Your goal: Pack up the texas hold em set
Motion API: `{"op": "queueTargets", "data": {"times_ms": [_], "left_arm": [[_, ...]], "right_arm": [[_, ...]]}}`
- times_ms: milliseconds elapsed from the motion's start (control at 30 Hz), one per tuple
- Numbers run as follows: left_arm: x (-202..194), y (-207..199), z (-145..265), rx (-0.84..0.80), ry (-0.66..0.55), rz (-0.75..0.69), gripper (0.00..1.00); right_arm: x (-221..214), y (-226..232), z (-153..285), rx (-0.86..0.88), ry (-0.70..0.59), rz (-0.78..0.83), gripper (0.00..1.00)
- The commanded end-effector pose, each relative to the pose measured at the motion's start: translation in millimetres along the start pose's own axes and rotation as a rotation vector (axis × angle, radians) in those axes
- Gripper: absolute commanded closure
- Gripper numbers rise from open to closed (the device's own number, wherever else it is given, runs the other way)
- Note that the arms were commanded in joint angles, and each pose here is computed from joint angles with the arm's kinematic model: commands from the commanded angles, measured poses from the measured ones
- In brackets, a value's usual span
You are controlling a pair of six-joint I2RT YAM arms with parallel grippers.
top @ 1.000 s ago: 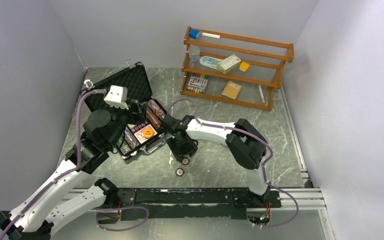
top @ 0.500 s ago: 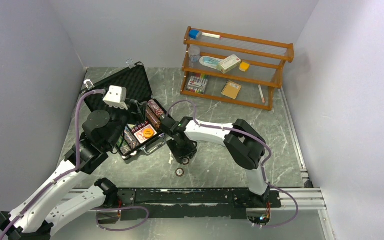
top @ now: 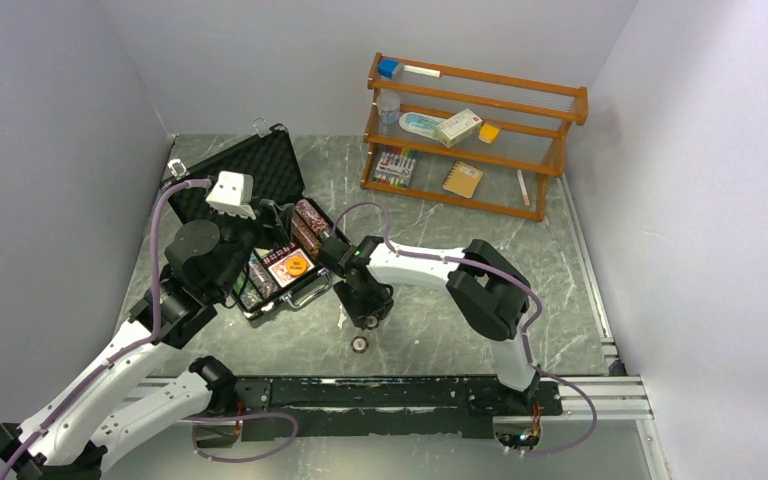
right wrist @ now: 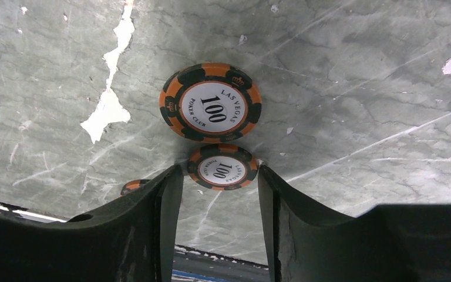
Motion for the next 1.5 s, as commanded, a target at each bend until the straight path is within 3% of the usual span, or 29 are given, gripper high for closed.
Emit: {"op": "queueTargets", "data": {"times_ms": [0,100,267,400,567,867,1467], "left_arm": [[-0.4,3.8,-0.6,0.02,-0.005,0.0,0.28],[-0.1,4.3,-0.4,0.022,-0.005,0.0,0.28],[-0.9,3.9,-0.4,0.019,-0.005,0.0,0.28],[-0.6,4.0,-0.8,0.021,-0.003,-0.001,0.28],[-0.9,4.1,-0.7,0.021,-0.004,-0.001,0.28],[0.2,4.5,0.4,0.021,-0.009,0.0,0.28],[0.9,5.2,0.6,0.026,-0.009,-0.002,0.28]], "right_arm": [[-11.0,-7.6,-29.2,-0.065,0.044,-0.014,0.44],[-14.0,-9.0,-33.9,-0.072,0.051,-0.021,0.44],[-14.8,-14.5,-34.9,-0.108,0.048,-0.032,0.56],[-2.8,-16.6,-22.5,-0.124,-0.018,-0.04,0.59],[17.7,-18.5,7.8,-0.132,-0.131,-0.051,0.59],[31.5,-15.8,31.8,-0.12,-0.203,-0.072,0.58],[67.0,4.8,26.9,-0.03,-0.238,-0.072,0.56]]}}
Point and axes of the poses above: each gripper's point midway between its finger pads, its own z axis back along the fingers, its own y axis along the line the jaws close on, x = y × z, the point moved 2 cm from there along z, back along the fingers, and after that the axes turned 1 degree about z, right-handed, at the moved point
